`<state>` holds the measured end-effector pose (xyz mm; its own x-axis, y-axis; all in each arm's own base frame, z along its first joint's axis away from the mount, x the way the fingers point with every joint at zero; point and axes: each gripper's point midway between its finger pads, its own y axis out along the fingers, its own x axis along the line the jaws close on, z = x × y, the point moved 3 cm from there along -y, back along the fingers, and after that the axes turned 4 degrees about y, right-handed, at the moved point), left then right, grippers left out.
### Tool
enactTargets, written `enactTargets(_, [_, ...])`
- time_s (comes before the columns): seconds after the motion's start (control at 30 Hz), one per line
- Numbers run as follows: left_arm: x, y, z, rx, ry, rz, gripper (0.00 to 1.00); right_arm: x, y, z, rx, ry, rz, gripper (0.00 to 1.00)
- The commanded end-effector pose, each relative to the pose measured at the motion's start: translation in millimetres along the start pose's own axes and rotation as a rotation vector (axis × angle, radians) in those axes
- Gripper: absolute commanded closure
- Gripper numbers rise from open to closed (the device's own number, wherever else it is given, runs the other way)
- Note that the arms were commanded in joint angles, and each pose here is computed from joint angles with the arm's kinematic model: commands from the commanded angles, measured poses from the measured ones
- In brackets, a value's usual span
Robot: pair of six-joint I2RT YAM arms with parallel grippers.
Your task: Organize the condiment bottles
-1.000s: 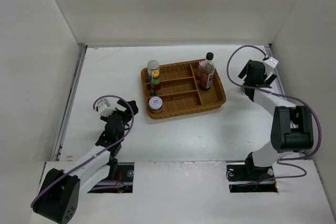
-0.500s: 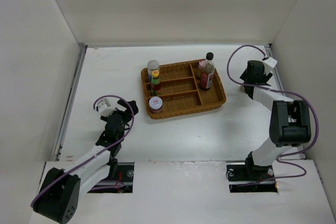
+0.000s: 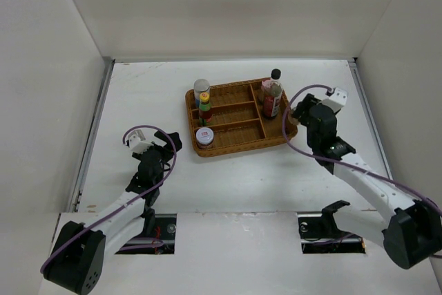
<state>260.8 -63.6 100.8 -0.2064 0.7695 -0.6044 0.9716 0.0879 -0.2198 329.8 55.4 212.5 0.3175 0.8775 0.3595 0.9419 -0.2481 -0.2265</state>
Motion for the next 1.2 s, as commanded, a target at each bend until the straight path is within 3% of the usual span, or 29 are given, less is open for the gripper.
enactTargets(0.0, [-10,0,-9,-0.035,-0.037,0.04,0.0,28,-16,-1,-0.033,0.026,-0.095,0.44])
enactTargets(0.27, [-7,0,-14,-0.053,-0.036,0.026,0.0,73,-4,48,0.067,-0.056,-0.209,0.44])
enactTargets(0.4, [-8,1,-16,-0.056,-0.033,0.02,0.0,75,4,65,0.083,-0.12,-0.185,0.4])
enactTargets(0.67, [-10,0,-22,-0.079,0.003,-0.002,0.0,75,-5,62,0.077,-0.119,-0.2,0.05])
enactTargets(0.8, [-11,0,-24,-0.083,0.05,-0.019,0.0,67,-21,32,0.008,-0.036,-0.217,0.0])
enactTargets(0.93, [-15,-2,-30,-0.083,0.068,-0.039,0.0,19,-25,2,-0.103,0.145,-0.103,0.0])
enactTargets(1.17, [-12,-8,-27,-0.021,0.119,-0.105,0.0,-67,-22,12,-0.15,0.492,0.059,0.0])
